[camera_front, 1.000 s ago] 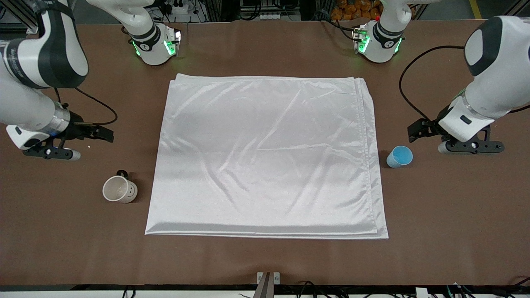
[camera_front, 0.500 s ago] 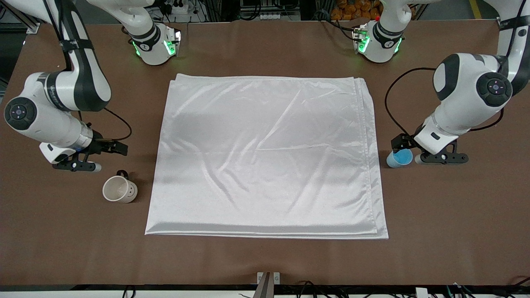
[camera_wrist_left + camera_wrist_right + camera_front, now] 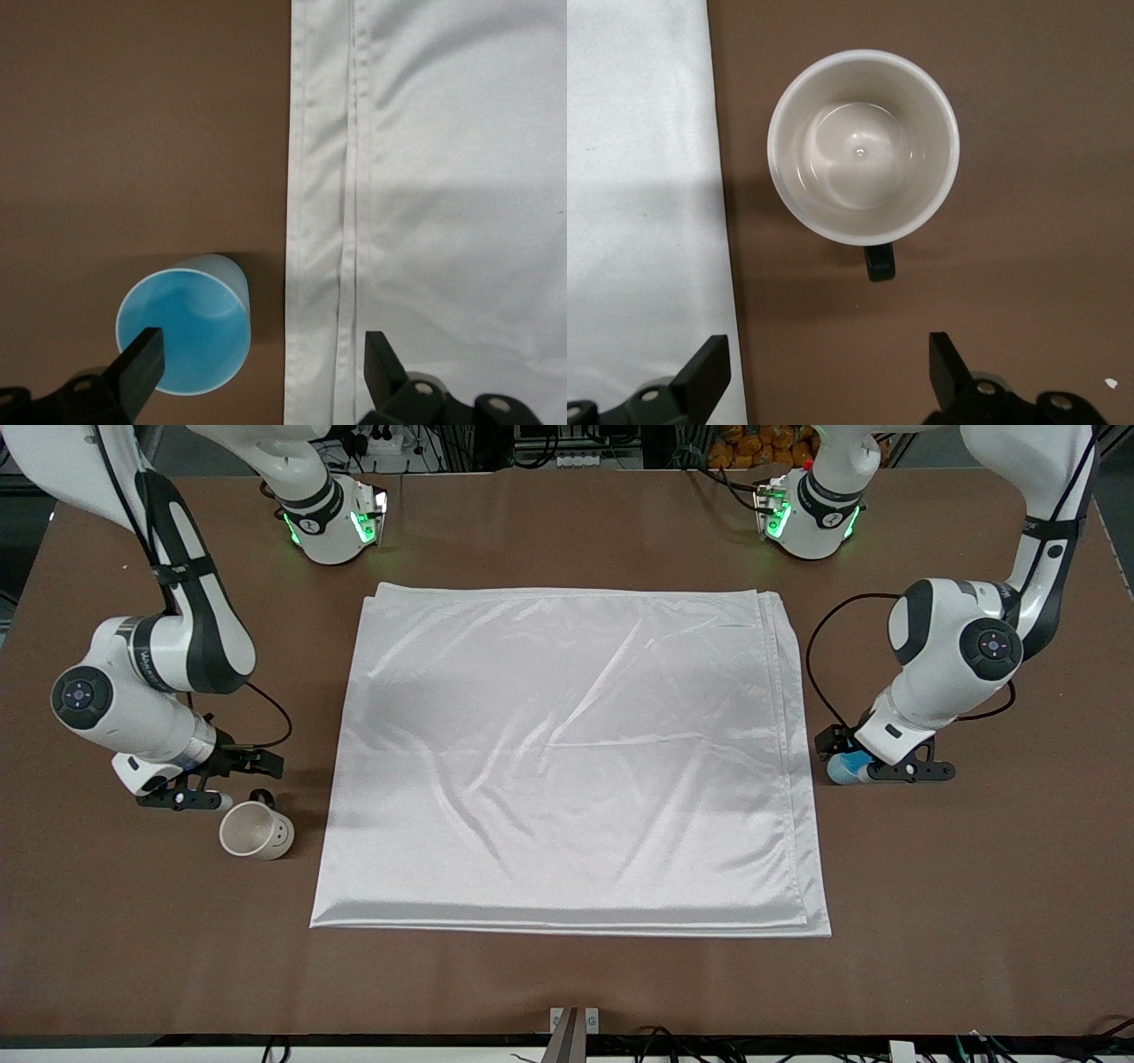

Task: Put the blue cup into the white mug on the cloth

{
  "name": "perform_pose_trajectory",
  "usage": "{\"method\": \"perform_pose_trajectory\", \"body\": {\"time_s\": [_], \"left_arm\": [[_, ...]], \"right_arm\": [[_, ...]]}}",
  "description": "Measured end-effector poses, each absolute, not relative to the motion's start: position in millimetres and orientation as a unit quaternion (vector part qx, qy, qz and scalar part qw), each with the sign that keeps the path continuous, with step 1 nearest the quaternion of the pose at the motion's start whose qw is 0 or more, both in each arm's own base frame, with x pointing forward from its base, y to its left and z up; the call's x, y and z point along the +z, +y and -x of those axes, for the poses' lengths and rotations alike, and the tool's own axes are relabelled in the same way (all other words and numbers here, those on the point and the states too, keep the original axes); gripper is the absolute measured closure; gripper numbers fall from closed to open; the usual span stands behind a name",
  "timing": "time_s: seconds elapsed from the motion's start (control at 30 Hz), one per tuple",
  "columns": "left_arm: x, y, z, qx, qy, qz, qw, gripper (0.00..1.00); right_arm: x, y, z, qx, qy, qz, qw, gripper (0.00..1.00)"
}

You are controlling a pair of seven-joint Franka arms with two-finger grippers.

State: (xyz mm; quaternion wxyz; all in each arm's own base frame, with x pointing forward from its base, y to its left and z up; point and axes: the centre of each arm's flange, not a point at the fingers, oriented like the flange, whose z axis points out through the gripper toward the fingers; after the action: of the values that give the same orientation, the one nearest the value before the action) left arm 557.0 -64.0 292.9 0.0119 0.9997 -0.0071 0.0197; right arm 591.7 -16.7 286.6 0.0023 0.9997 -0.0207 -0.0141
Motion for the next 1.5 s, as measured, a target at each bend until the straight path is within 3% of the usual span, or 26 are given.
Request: {"method": "perform_pose_trajectory", "body": {"time_s": [0.63, 0.8, 0.97, 1.0, 1.03, 1.23, 1.43, 1.5], "left_arm": [[250, -63, -553, -0.011, -0.007, -1.000, 0.011, 0.00], [240, -63, -551, -0.017, -0.007, -1.000, 0.011, 0.00], [233, -63, -550, -0.020, -0.006, -1.000, 0.011, 0.00], [232, -63, -550, -0.020, -0.007, -1.000, 0.011, 0.00], [230, -63, -549, -0.021, -0.009, -1.000, 0.010, 0.00], [223, -63, -548, -0.025, -0.014, -1.000, 0.006, 0.02], [218, -63, -547, -0.029, -0.014, -0.999, 0.005, 0.15], [218, -63, -547, -0.029, -0.015, -0.999, 0.005, 0.25]], "right_arm": [[238, -21, -598, 0.002, -0.002, -1.000, 0.001, 0.09], [232, -21, -599, 0.006, 0.004, -1.000, 0.001, 0.32], [231, -21, -599, 0.007, 0.007, -1.000, 0.001, 0.38], [231, -21, -599, 0.007, 0.007, -1.000, 0.001, 0.42], [231, -21, -599, 0.007, 0.007, -1.000, 0.001, 0.53], [233, -21, -600, 0.009, 0.008, -1.000, 0.001, 0.81], [237, -21, -602, 0.013, 0.009, -1.000, 0.001, 0.81], [241, -20, -604, 0.017, 0.010, -1.000, 0.001, 0.81]]}}
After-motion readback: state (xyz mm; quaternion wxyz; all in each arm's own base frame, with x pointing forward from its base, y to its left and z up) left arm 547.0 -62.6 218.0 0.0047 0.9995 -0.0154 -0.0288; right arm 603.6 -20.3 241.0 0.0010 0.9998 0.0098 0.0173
